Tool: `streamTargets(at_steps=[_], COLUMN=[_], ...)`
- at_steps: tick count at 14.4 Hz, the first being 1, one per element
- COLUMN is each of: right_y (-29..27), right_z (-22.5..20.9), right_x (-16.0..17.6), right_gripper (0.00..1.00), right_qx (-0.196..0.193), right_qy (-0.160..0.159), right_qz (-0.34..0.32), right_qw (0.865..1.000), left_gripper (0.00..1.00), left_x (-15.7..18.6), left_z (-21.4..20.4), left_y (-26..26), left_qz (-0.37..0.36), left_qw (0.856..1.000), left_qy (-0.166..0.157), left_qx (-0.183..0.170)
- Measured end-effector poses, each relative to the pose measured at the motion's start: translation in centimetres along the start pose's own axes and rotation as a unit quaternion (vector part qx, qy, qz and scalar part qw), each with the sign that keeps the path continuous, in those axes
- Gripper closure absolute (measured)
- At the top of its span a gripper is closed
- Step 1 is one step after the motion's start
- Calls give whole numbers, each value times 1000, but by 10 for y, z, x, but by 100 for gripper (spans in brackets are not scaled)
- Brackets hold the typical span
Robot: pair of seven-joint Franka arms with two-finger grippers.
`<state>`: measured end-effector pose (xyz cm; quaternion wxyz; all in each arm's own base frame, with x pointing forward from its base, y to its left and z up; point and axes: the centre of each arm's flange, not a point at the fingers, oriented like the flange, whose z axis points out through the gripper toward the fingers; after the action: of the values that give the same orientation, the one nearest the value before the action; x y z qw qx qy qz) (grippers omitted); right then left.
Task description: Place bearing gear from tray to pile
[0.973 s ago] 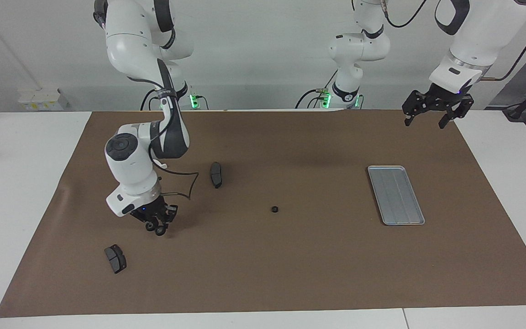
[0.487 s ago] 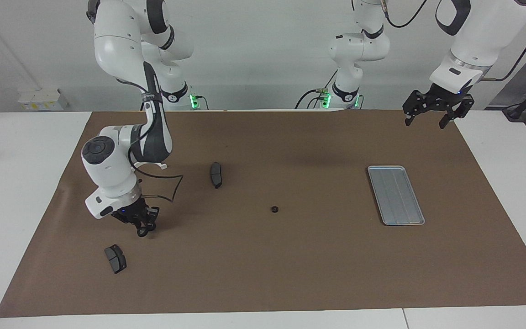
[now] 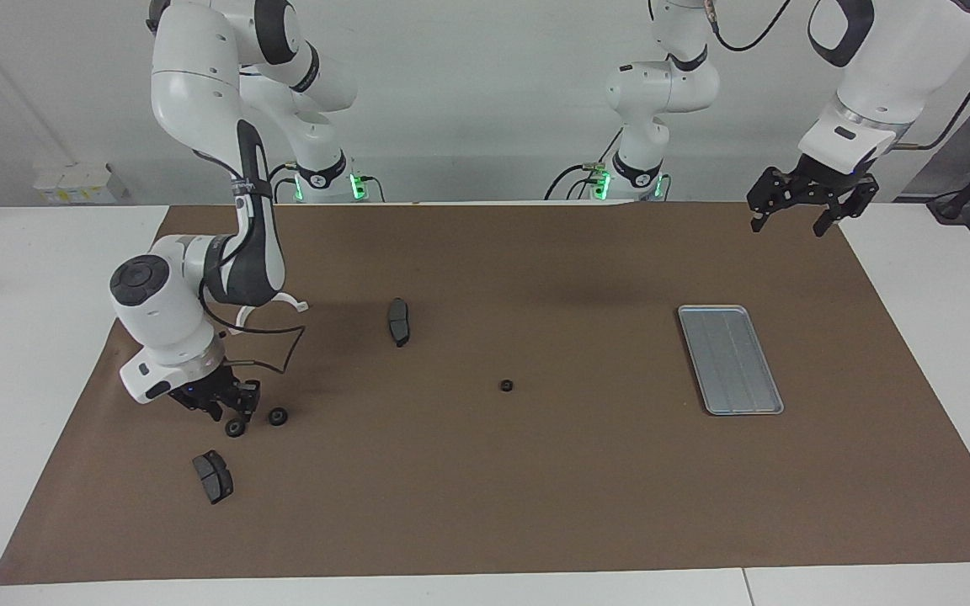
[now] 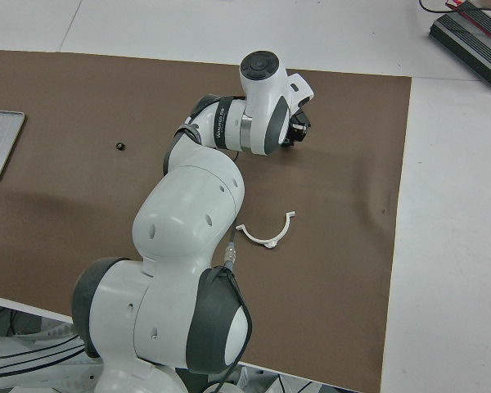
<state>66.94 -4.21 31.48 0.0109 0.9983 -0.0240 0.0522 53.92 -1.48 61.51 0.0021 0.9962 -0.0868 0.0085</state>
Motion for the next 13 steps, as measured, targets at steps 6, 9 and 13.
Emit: streamTargets(at_steps=[6,9,13], right_y=[-185,-307,-398], right_z=[-31,-45,-58], right_x=[-17,-58,-101], right_gripper=[8,8,11], right_qx=[23,42,76], right_qy=[21,29,65], right_qz=[-22,-43,-72], right_qw=[999,998,992], left_gripper=[0,0,0], left_x=[0,0,0], left_z=[0,0,0], left_y=[0,0,0], left_qz=[0,0,0], left_qw=[1000,1000,1000], left_qy=[0,0,0], left_qx=[0,0,0])
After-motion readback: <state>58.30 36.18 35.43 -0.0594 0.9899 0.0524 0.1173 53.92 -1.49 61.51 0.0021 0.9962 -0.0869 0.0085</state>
